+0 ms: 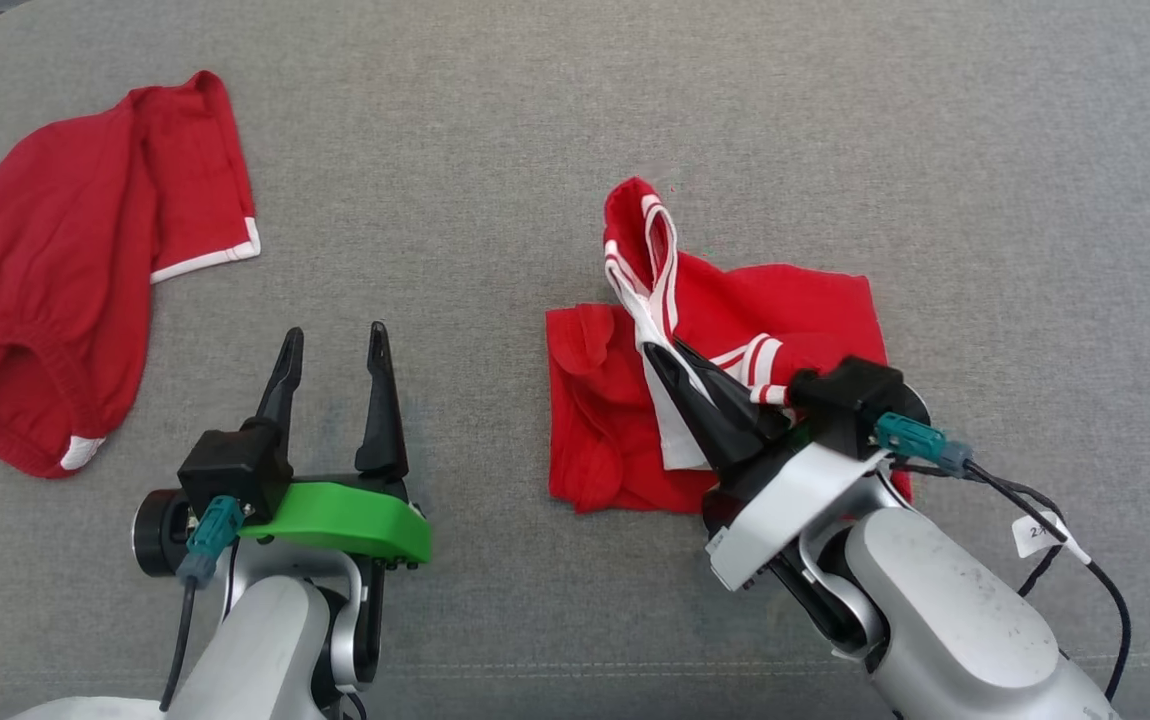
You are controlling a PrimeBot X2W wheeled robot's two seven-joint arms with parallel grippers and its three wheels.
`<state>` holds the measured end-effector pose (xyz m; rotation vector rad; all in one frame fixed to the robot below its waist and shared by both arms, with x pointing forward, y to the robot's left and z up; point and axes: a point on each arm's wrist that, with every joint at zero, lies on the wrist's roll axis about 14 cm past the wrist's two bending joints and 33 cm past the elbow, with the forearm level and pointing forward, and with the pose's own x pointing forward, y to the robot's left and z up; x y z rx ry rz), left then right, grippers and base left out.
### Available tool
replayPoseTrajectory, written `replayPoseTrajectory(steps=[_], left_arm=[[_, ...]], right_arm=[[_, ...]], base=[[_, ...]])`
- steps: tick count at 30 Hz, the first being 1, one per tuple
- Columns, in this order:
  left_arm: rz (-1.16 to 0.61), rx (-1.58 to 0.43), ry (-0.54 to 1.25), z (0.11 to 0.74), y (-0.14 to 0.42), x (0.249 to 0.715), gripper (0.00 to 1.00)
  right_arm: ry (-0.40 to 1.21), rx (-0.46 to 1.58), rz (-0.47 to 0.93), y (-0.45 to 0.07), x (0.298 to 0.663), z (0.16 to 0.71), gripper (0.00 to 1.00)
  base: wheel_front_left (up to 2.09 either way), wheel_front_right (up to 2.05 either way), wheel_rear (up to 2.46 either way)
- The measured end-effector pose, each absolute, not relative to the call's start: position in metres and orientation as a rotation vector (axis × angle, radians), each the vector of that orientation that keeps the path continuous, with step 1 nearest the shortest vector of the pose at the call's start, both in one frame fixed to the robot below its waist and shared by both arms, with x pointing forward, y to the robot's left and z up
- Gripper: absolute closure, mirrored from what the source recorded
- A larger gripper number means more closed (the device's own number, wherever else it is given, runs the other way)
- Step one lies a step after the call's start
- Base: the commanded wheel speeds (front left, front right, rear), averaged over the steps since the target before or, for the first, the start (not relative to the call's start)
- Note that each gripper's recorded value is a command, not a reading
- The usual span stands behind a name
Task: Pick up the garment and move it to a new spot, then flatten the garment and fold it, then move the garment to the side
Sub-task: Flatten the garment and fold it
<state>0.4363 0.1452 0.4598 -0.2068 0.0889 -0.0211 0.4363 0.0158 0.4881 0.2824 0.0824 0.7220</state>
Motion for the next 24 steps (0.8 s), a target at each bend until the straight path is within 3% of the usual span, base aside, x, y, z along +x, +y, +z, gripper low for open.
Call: replayPoseTrajectory(steps=[5,6,7,8,12,17,24], left_arm=[[0.008,-0.208,0.092,0.459,0.155,0.432,0.00],[0.012,-0.206,0.094,0.458,0.156,0.431,0.00],[0.016,-0.205,0.097,0.457,0.157,0.431,0.00],[0.018,-0.203,0.100,0.456,0.158,0.431,0.00],[0.019,-0.202,0.105,0.453,0.158,0.432,0.00],[0.002,-0.202,0.104,0.453,0.153,0.435,0.00],[-0.021,-0.198,0.087,0.459,0.146,0.438,0.00]], right_arm=[[0.147,0.295,0.755,0.033,0.437,0.468,1.00],[0.161,0.296,0.763,0.037,0.436,0.464,0.69],[0.171,0.310,0.768,0.040,0.434,0.461,0.07],[0.174,0.319,0.774,0.043,0.434,0.460,0.00],[0.163,0.359,0.818,0.058,0.425,0.468,0.00],[0.029,0.429,0.869,0.064,0.414,0.513,0.00],[-0.158,0.490,0.785,0.025,0.422,0.567,0.00]], base=[[0.00,0.00,0.00],[0.00,0.00,0.00],[0.00,0.00,0.00],[0.00,0.00,0.00],[0.00,0.00,0.00],[0.00,0.00,0.00],[0.00,0.00,0.00]])
